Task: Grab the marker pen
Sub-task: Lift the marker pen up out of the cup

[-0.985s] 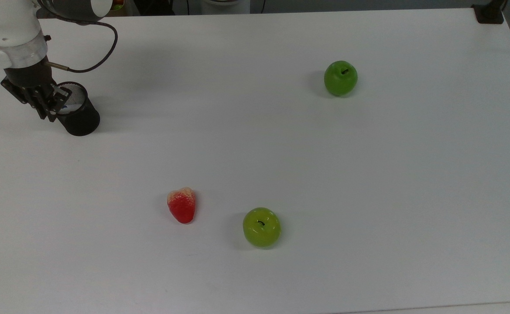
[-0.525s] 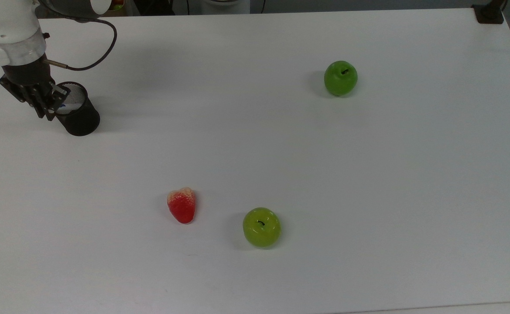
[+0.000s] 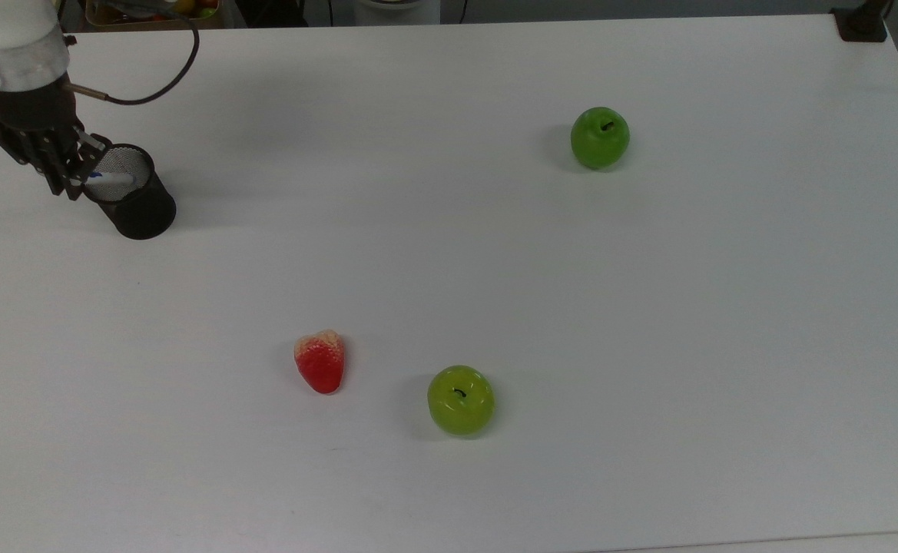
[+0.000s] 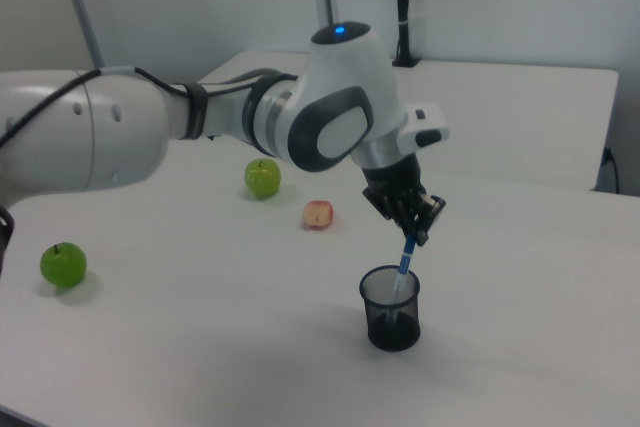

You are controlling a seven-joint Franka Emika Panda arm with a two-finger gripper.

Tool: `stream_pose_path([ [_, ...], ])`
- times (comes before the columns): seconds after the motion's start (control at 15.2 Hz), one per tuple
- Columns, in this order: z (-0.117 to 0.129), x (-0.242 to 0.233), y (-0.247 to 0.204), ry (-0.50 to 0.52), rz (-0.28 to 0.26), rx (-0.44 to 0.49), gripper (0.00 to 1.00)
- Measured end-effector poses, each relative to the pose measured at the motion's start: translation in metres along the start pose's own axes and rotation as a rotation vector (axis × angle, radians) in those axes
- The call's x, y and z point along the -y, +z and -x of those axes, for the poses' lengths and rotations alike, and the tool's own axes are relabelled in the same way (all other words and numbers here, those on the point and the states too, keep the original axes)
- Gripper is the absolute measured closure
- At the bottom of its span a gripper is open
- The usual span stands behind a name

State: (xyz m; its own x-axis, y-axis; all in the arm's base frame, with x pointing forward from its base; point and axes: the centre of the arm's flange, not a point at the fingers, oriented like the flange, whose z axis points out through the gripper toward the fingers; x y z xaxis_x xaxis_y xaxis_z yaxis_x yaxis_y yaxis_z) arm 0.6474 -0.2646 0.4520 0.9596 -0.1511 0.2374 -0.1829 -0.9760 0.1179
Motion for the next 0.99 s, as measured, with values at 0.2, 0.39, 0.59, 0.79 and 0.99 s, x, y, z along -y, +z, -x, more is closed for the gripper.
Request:
stream_pose_path([
  [0.2,-0.002,-0.002,-0.031,0.013,-0.002,-0.043,0.83],
  [0.39,-0.003,-0.003,-0.062,0.025,-0.005,-0.085,0.83],
  [0.59,-0.001,-0.004,-0.083,0.027,0.0,-0.107,0.83],
  [0.79,-0.001,-0.002,-0.089,0.026,0.0,-0.114,0.83],
  [0.99,-0.003,0.006,-0.09,0.018,-0.007,-0.117,0.83],
])
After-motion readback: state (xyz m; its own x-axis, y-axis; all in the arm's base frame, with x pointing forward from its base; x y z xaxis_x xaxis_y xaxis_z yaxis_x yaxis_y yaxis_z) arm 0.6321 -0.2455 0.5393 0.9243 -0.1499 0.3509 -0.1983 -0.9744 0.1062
